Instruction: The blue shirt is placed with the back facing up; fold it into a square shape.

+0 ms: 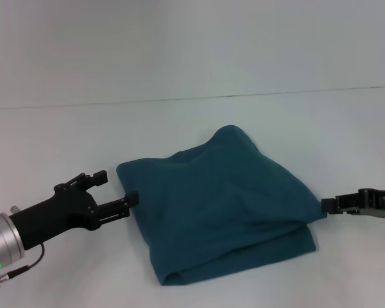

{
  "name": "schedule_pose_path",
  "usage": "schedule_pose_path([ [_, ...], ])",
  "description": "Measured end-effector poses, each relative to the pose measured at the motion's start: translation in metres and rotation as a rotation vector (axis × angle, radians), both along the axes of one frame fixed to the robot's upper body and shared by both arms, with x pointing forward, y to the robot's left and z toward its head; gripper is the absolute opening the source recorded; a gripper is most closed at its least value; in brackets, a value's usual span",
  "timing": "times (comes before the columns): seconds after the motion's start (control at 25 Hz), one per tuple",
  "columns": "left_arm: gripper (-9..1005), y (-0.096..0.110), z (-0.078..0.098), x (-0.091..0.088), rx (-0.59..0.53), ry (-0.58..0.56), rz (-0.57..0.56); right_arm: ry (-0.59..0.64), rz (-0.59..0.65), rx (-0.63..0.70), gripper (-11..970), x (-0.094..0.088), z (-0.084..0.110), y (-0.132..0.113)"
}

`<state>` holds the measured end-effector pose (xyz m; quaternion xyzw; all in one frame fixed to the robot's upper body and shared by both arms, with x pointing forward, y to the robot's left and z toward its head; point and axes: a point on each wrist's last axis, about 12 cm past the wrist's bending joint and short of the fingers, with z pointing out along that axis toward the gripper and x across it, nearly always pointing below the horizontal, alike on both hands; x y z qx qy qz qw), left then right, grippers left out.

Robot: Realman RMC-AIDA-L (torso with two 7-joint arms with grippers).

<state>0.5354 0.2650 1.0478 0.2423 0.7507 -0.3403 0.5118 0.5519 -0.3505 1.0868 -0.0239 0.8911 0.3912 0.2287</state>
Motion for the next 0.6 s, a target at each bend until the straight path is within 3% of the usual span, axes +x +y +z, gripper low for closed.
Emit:
schedule_pose_path([
  [0.48, 952, 0.0002, 0.0008, 0.0012, 0.002, -0.003, 0.0, 0.003, -0.002, -0.016, 261, 0.0081, -0.0044, 0.0095],
  [0.6, 952, 0.0002, 0.0008, 0.0013, 0.003, -0.004, 0.0, -0.011, -0.002, -0.015, 204, 0.0088, -0.0037, 0.0098],
])
